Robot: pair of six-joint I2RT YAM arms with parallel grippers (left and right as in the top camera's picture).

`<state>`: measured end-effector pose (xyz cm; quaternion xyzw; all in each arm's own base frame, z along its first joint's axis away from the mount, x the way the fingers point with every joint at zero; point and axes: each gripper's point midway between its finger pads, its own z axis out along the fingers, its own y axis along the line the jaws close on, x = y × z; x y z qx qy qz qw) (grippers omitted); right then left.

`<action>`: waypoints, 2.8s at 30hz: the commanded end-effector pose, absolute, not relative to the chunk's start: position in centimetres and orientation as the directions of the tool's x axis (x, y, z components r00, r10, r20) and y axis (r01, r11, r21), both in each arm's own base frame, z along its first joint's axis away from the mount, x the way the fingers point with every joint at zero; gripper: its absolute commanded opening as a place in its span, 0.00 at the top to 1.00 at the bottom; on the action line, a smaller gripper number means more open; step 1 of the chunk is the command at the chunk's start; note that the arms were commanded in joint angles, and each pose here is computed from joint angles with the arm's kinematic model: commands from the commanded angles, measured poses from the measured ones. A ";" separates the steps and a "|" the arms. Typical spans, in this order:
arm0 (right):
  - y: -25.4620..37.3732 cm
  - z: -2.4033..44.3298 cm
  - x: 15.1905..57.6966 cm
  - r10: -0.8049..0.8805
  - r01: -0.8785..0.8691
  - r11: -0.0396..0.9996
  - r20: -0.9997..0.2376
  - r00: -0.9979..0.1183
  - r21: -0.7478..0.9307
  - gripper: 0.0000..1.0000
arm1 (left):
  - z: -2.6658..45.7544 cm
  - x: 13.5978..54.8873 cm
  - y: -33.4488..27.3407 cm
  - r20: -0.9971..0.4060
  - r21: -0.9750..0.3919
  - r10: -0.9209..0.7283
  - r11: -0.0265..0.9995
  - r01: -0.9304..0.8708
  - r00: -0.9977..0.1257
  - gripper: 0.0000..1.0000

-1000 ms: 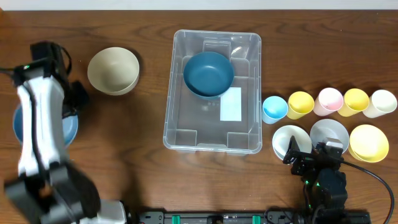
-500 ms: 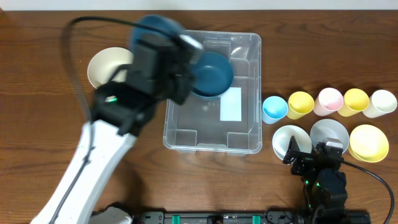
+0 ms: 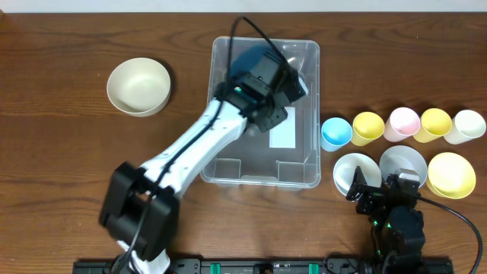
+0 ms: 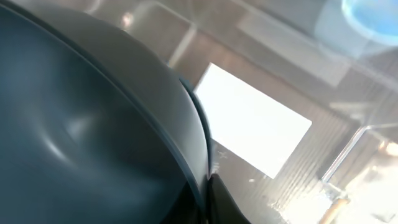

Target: Pack container

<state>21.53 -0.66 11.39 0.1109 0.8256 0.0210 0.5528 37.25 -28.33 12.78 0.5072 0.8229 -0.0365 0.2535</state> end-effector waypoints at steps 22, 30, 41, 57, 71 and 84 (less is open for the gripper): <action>-0.9 11.5 21.5 0.208 0.169 0.973 -0.911 -0.356 0.156 0.01 | 24.8 37.8 -5.3 -0.505 0.095 0.042 0.995 -0.008 -0.862 0.33; -0.9 11.5 21.5 0.208 0.169 0.973 -0.911 -0.356 0.156 0.01 | 24.1 38.7 -10.3 -0.488 -0.312 0.086 0.912 0.266 -0.868 0.36; -0.9 11.5 21.5 0.207 0.169 0.973 -0.911 -0.356 0.155 0.01 | 22.5 39.3 -23.7 -0.617 -0.255 0.390 0.723 0.642 -0.683 0.36; -0.9 11.5 21.5 0.207 0.169 0.973 -0.911 -0.356 0.155 0.01 | 9.2 39.6 -29.1 -0.431 -0.268 0.535 0.694 0.669 -0.727 0.41; -0.9 11.5 21.5 0.207 0.169 0.973 -0.911 -0.356 0.155 0.01 | 13.7 40.7 -29.0 -0.514 -0.171 0.522 0.715 0.678 -0.681 0.69; -0.9 11.5 21.5 0.208 0.169 0.973 -0.911 -0.356 0.156 0.01 | 11.8 40.9 -28.8 -0.487 -0.163 0.531 0.725 0.670 -0.693 0.81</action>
